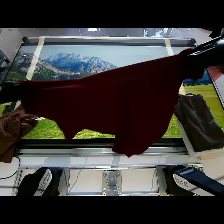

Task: Fold the shirts.

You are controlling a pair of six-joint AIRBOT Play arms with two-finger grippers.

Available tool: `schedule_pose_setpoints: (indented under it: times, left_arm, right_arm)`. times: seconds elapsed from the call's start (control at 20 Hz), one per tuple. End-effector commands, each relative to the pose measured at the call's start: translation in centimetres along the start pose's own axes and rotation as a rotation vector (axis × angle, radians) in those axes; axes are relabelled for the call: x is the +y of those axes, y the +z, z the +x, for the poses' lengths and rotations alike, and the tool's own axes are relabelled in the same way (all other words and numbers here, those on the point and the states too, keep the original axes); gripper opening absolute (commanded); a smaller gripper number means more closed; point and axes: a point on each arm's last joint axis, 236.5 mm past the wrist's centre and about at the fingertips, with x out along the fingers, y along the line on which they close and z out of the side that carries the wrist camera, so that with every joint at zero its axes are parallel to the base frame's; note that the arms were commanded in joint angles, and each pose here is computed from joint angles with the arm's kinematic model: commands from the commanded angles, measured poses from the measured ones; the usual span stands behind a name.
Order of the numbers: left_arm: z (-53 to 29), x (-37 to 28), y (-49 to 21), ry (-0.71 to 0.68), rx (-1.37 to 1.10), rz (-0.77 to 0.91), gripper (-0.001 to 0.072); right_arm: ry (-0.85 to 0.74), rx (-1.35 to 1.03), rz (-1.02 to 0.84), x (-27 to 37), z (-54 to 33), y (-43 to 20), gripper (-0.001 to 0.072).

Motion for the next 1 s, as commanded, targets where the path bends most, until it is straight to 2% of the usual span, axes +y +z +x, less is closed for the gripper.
schedule_pose_setpoints:
  times: [0.0,0.1,0.15,0.2,0.25,0.3,0.45,0.55,0.65,0.8,0.9,0.95]
  left_arm:
    - [10.9,2.5,-6.1,0.011,0.259,-0.026,0.001]
    - [16.4,3.2,-8.6,0.005,0.353,-0.049,0.0012]
    - [19.3,3.5,-9.6,0.004,0.376,-0.06,0.005]
    - [21.8,3.9,-10.1,0.012,0.373,-0.066,0.0273]
    - [24.3,4.6,-9.7,0.033,0.33,-0.065,0.0541]
    - [26.3,5.5,-7.9,0.06,0.233,-0.07,0.061]
    - [25.4,7.2,4.4,0.105,-0.174,-0.131,0.061]
    - [18.7,8.8,13.2,0.145,-0.421,-0.121,0.0611]
    - [8.6,11.7,18.7,0.219,-0.626,-0.126,0.061]
    - [-5.5,17.7,18.4,0.399,-0.773,-0.173,0.0609]
    - [-8.9,21.8,12.4,0.494,-0.66,-0.292,0.0609]
    - [-9.0,24.0,7.8,0.532,-0.582,-0.407,0.0609]
  right_arm:
    - [0.225,0.25,0.163,1.1,13.0,-4.7,0.0014]
    - [0.309,0.309,0.241,2.3,20.5,-6.3,0.0017]
    - [0.324,0.305,0.273,2.6,23.9,-6.5,0.0038]
    - [0.326,0.277,0.304,2.6,26.9,-6.3,0.0147]
    - [0.323,0.221,0.344,2.5,29.5,-5.5,0.0356]
    - [0.312,0.148,0.38,2.0,31.0,-4.2,0.0464]
    - [0.233,-0.065,0.389,-1.4,29.9,1.7,0.0463]
    - [0.17,-0.075,0.307,-4.6,25.0,3.9,0.0445]
    - [-0.007,0.021,0.221,-10.4,17.9,2.3,0.0445]
    - [-0.256,0.123,0.288,-17.4,5.3,-3.7,0.0445]
    - [-0.305,0.097,0.382,-18.5,-0.5,-7.2,0.0445]
    - [-0.288,0.098,0.416,-17.9,-2.0,-9.4,0.0445]
